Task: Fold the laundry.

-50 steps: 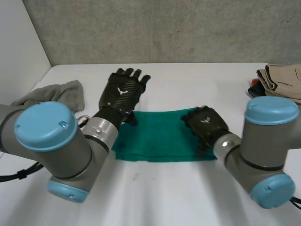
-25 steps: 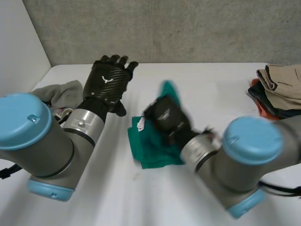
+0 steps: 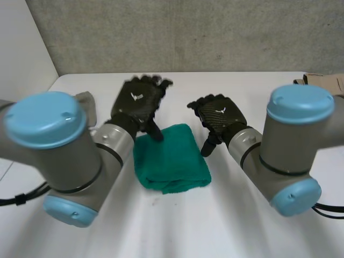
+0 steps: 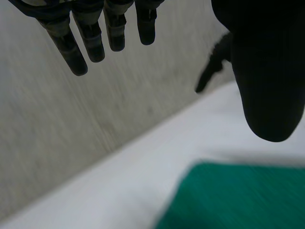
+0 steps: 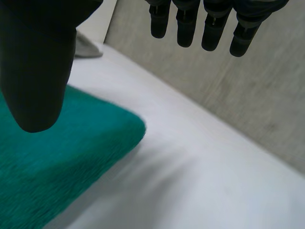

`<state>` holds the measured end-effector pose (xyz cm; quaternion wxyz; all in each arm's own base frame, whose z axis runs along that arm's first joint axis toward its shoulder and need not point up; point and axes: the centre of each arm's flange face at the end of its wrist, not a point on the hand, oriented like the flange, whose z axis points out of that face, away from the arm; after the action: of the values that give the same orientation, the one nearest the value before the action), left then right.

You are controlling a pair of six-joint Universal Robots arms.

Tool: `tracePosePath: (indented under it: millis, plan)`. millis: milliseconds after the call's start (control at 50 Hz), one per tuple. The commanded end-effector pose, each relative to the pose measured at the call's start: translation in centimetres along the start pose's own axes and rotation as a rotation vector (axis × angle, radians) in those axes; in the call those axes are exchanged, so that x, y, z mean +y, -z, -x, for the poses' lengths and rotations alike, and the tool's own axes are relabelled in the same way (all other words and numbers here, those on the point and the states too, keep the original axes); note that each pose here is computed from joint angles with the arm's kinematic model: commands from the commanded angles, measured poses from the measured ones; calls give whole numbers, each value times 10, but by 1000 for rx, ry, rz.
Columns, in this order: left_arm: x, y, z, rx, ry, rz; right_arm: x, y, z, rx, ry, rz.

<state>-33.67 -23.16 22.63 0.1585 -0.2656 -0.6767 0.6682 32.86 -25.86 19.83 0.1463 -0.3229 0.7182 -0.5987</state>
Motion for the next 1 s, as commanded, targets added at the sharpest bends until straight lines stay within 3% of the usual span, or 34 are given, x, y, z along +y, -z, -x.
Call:
tracePosePath:
  millis: [20,160,280,400,520,680,840,1000]
  plan:
    - [49,-7,-8,-40,18,276,26,-27,4,-58,-99,212]
    - [90,-5,-8,-42,-5,474,51,-41,10,-116,-99,337]
    - [92,-2,-5,-39,-10,499,54,-47,6,-104,4,339]
    - [57,-3,8,-62,2,408,26,-39,-8,15,111,268]
    - [11,-7,23,-34,33,258,2,-23,2,36,183,113]
    - [-44,-10,29,149,53,52,32,9,35,-32,246,93]
    - [-59,-1,12,482,57,-18,68,25,65,-108,254,82]
    - [-58,5,5,580,68,-18,76,8,67,-82,262,-28]
